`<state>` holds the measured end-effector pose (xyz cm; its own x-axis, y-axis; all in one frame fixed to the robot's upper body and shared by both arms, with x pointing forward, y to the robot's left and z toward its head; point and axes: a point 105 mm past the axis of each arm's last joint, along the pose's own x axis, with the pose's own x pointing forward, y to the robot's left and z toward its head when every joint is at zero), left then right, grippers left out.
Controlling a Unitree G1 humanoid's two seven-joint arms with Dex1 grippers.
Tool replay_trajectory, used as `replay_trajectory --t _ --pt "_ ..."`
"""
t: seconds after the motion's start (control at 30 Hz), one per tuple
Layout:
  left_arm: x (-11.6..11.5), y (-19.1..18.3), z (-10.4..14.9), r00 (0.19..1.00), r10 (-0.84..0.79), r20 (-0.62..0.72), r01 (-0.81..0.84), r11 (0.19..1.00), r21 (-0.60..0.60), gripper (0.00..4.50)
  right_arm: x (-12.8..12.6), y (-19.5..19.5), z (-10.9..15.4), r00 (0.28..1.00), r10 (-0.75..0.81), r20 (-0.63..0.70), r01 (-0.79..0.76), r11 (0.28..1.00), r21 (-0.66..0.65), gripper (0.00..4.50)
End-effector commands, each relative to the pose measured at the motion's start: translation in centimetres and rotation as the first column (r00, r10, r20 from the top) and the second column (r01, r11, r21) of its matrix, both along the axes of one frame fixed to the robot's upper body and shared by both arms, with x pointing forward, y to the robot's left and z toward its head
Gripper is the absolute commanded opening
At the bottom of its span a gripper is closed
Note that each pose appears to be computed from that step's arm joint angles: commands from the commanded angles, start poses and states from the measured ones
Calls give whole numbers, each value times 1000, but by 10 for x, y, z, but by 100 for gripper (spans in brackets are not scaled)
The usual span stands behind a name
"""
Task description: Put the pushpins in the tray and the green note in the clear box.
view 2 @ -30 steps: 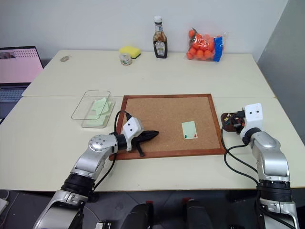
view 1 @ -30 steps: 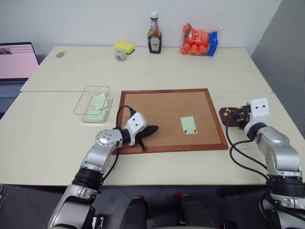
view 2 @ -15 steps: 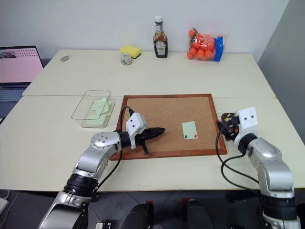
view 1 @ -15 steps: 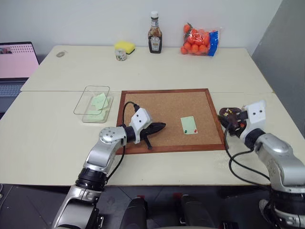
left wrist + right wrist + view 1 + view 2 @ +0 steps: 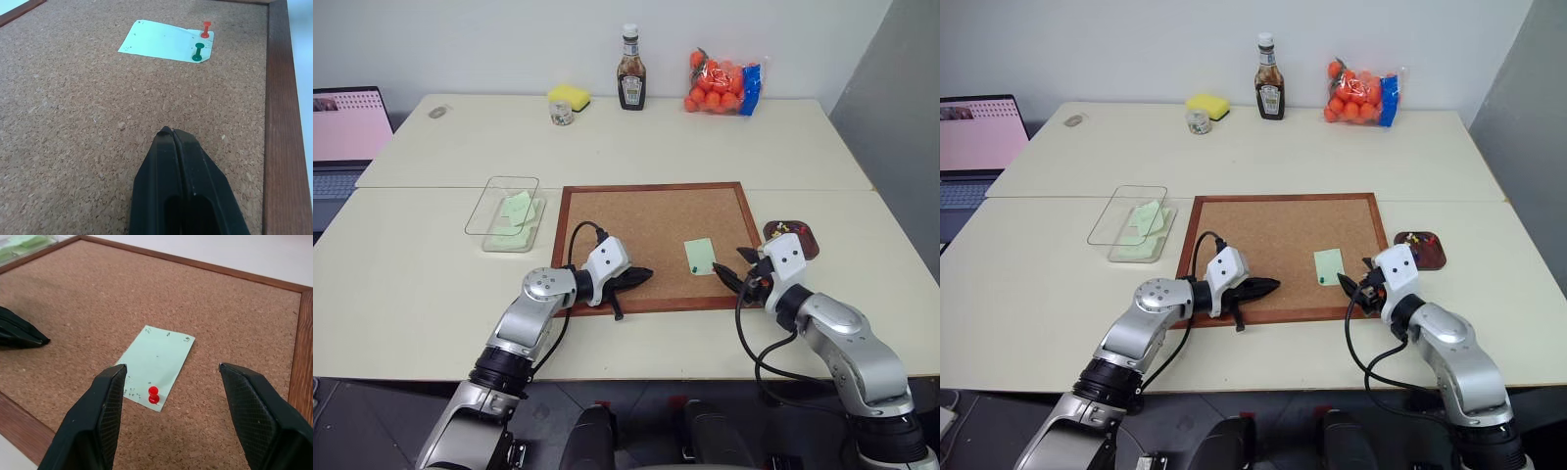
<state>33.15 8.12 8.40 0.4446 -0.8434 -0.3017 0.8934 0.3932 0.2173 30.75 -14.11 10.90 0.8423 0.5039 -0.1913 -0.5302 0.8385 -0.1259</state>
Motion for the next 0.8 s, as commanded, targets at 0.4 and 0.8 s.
replay_trajectory --t 0.4,0.8 --pt "-1 -3 -2 1000 2 12 -2 1000 5 0 9 9 -4 999 47 24 -46 998 -39 319" --pt "-3 -3 -1 1000 3 15 -3 1000 2 0 9 10 -7 998 60 20 -59 997 -49 110"
